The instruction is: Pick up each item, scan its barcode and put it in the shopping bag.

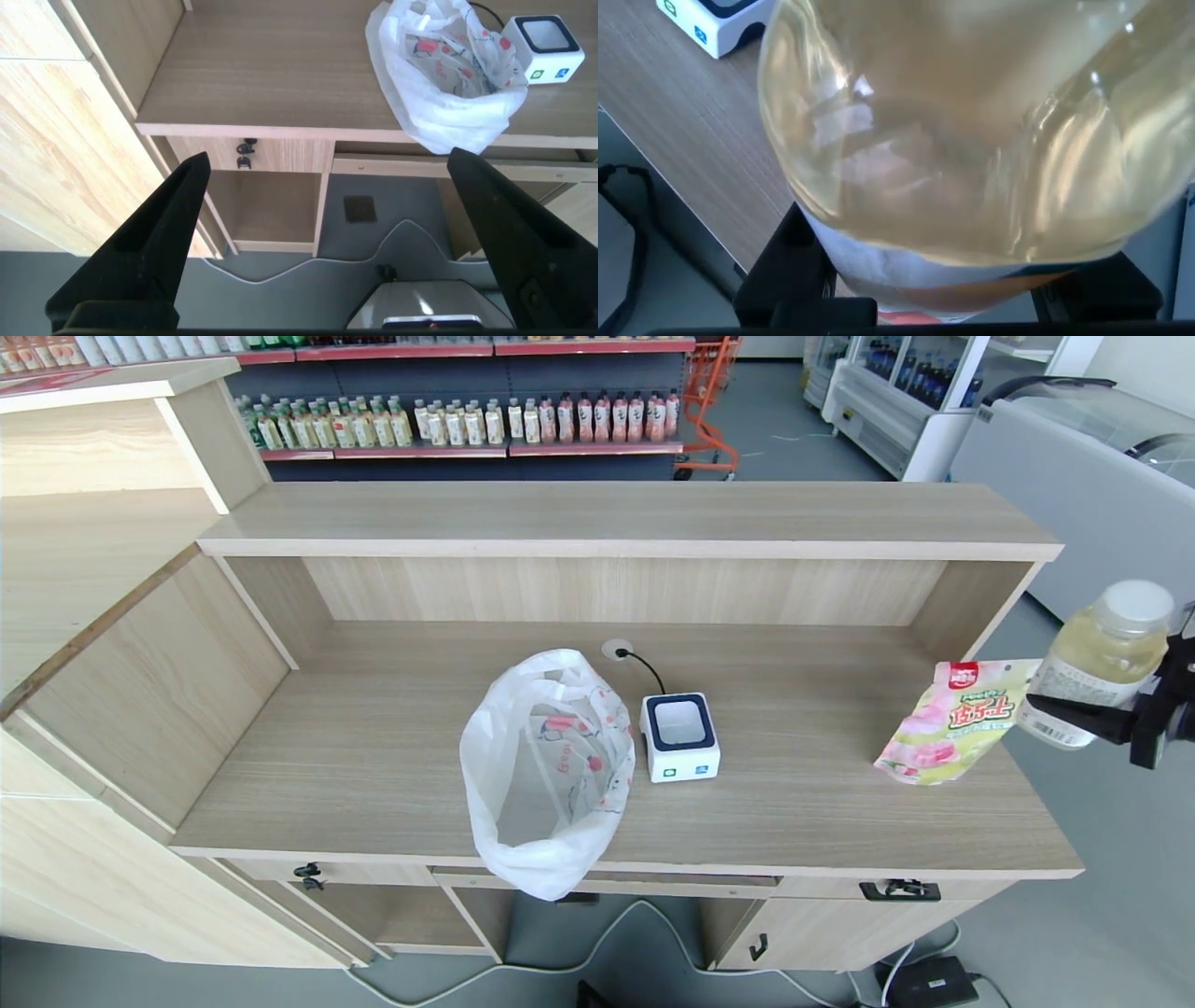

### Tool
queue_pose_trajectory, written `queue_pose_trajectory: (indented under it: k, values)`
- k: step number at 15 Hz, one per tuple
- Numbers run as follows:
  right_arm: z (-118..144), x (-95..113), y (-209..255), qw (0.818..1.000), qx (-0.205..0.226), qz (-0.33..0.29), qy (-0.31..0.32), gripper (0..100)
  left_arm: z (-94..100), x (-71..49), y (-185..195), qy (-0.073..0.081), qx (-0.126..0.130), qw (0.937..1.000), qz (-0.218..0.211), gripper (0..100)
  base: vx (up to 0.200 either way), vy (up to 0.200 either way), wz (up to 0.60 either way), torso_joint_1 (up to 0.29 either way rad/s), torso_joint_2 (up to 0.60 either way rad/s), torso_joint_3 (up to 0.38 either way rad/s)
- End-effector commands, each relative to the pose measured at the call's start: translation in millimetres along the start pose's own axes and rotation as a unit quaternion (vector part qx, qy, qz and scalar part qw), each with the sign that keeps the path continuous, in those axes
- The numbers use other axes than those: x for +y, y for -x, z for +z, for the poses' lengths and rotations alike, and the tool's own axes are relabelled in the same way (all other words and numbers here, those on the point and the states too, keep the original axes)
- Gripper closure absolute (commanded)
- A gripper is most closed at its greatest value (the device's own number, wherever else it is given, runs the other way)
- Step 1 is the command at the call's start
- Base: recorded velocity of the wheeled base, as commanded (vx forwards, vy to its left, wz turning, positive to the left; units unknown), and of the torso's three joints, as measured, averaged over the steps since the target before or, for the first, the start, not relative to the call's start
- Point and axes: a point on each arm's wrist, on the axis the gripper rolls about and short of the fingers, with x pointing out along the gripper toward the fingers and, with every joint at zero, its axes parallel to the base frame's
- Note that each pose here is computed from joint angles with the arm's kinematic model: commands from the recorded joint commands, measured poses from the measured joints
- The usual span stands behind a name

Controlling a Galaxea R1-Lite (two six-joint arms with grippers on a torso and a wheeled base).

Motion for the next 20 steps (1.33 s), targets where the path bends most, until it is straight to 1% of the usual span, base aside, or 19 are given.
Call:
queue_pose_trajectory:
  k: [1, 4, 5, 6, 8, 10, 12, 14, 15, 16, 17, 18, 20]
  values:
    - [8.8, -1.2, 2.6, 1.0, -0.008, -0.005, 0.011, 100, 0.0, 0.0, 0.0, 0.0, 0.0, 1.0, 0.0, 0, 0.0, 0.0, 0.6, -0.007, 0.0, -0.002]
    - [20.8, 0.3, -6.0, 0.999, -0.029, 0.005, 0.018, 100, 0.0, 0.0, 0.0, 0.0, 0.0, 1.0, 0.0, 0, 0.0, 0.0, 0.6, 0.002, 0.01, 0.007]
    - [29.2, 3.1, -14.4, 0.999, -0.047, 0.012, 0.024, 100, 0.0, 0.0, 0.0, 0.0, 0.0, 1.0, 0.0, 0, 0.0, 0.0, 0.6, 0.017, 0.01, -0.002]
    - [33.8, 5.6, -20.6, 0.998, -0.057, 0.017, 0.026, 100, 0.0, 0.0, 0.0, 0.0, 0.0, 1.0, 0.0, 0, 0.0, 0.0, 0.6, -0.002, 0.0, 0.002]
    - [40.9, 14.2, -35.1, 0.997, -0.063, 0.031, 0.016, 100, 0.0, 0.0, 0.0, 0.0, 0.0, 1.0, 0.0, 0, 0.0, 0.0, 0.6, 0.0, 0.0, -0.002]
    - [46.9, 24.8, -50.4, 0.995, -0.08, 0.059, 0.005, 100, 0.0, 0.0, 0.0, 0.0, 0.0, 1.0, 0.0, 0, 0.0, 0.0, 0.6, 0.005, 0.0, 0.002]
    - [47.4, 33.0, -61.6, 0.993, -0.09, 0.076, 0.003, 100, 0.0, 0.0, 0.0, 0.0, 0.0, 1.0, 0.0, 0, 0.0, 0.0, 0.6, 0.0, 0.01, -0.005]
    - [44.3, 38.4, -72.9, 0.991, -0.09, 0.097, -0.027, 100, 0.0, 0.0, 0.0, 0.0, 0.0, 1.0, 0.0, 0, 0.0, 0.0, 0.0, 0.0, 0.0, 0.0]
    - [39.0, 47.2, -90.6, 0.983, -0.086, 0.126, -0.098, 100, 0.0, 0.0, 0.0, 0.0, 0.0, 1.0, 0.0, 0, 0.0, 0.0, 0.0, 0.0, 0.0, 0.0]
    - [32.6, 49.6, -100.6, 0.979, -0.08, 0.137, -0.128, 100, 0.0, 0.0, 0.0, 0.0, 0.0, 1.0, 0.0, 0, 0.0, 0.0, 0.0, 0.0, 0.0, 0.0]
    - [26.1, 51.1, -108.1, 0.977, -0.075, 0.142, -0.143, 100, 0.0, 0.0, 0.0, 0.0, 0.0, 1.0, 0.0, 0, 0.0, 0.0, 0.0, 0.0, 0.0, 0.0]
    - [14.4, 57.8, -124.1, 0.972, -0.072, 0.153, -0.16, 100, 0.0, 0.0, 0.0, 0.0, 0.0, 1.0, 0.0, 0, 0.0, 0.0, 0.0, 0.0, 0.0, 0.0]
    - [-1.0, 69.4, -146.0, 0.968, -0.078, 0.163, -0.172, 100, 0.0, 0.0, 0.0, 0.0, 0.0, 1.0, 0.0, 0, 0.0, 0.0, 0.0, 0.0, 0.0, 0.0]
